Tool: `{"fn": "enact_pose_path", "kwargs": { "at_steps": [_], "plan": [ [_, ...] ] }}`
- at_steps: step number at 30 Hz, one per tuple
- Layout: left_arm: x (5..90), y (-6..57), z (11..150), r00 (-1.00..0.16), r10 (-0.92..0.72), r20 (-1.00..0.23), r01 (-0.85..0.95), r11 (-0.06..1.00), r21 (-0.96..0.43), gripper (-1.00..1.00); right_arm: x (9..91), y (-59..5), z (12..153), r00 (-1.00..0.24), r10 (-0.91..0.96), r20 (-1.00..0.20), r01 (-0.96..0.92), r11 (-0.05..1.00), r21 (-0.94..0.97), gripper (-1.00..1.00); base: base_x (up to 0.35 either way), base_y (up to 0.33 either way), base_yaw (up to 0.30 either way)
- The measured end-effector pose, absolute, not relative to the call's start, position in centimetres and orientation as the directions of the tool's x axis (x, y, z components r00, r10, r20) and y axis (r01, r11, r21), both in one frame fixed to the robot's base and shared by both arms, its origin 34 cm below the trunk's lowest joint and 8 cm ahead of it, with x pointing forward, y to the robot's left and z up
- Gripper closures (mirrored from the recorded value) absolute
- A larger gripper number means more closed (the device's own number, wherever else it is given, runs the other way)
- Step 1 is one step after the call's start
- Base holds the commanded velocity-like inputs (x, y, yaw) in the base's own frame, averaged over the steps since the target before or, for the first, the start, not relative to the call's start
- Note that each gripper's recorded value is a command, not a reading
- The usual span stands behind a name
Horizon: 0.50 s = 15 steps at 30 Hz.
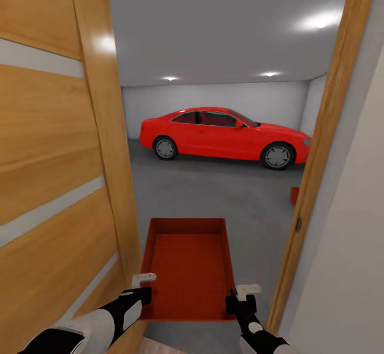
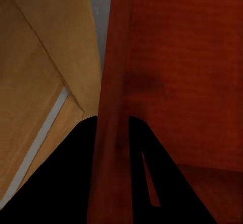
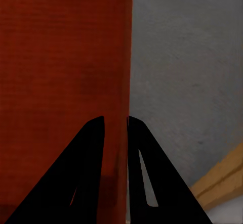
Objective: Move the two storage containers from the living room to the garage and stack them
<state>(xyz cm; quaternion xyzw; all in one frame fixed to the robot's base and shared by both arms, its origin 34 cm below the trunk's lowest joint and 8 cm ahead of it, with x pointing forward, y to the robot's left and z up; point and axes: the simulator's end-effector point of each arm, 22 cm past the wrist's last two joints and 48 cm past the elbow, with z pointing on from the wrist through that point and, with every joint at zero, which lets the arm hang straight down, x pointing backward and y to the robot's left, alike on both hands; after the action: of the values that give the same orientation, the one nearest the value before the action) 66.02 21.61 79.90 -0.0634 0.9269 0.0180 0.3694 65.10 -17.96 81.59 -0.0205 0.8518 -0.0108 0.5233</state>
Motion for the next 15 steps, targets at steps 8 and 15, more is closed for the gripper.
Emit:
{"fn": "enact_pose_path", "kwargs": {
  "at_steps": [8,15],
  "plan": [
    [66.03,21.59,79.91,-0.719,-0.104,-0.687,-0.130,0.991,-0.013,1.00,65.09,-17.98,81.59,-0.451,-0.046,-0.891,-0.023,0.999,-0.040,1.00,0.307,0.154,-0.146],
    [66.03,21.59,79.91,-0.719,-0.104,-0.687,-0.130,0.991,-0.013,1.00,65.10,-17.98,81.60,-0.451,-0.046,-0.891,-0.023,0.999,-0.040,1.00,0.307,0.154,-0.278]
  ]
}}
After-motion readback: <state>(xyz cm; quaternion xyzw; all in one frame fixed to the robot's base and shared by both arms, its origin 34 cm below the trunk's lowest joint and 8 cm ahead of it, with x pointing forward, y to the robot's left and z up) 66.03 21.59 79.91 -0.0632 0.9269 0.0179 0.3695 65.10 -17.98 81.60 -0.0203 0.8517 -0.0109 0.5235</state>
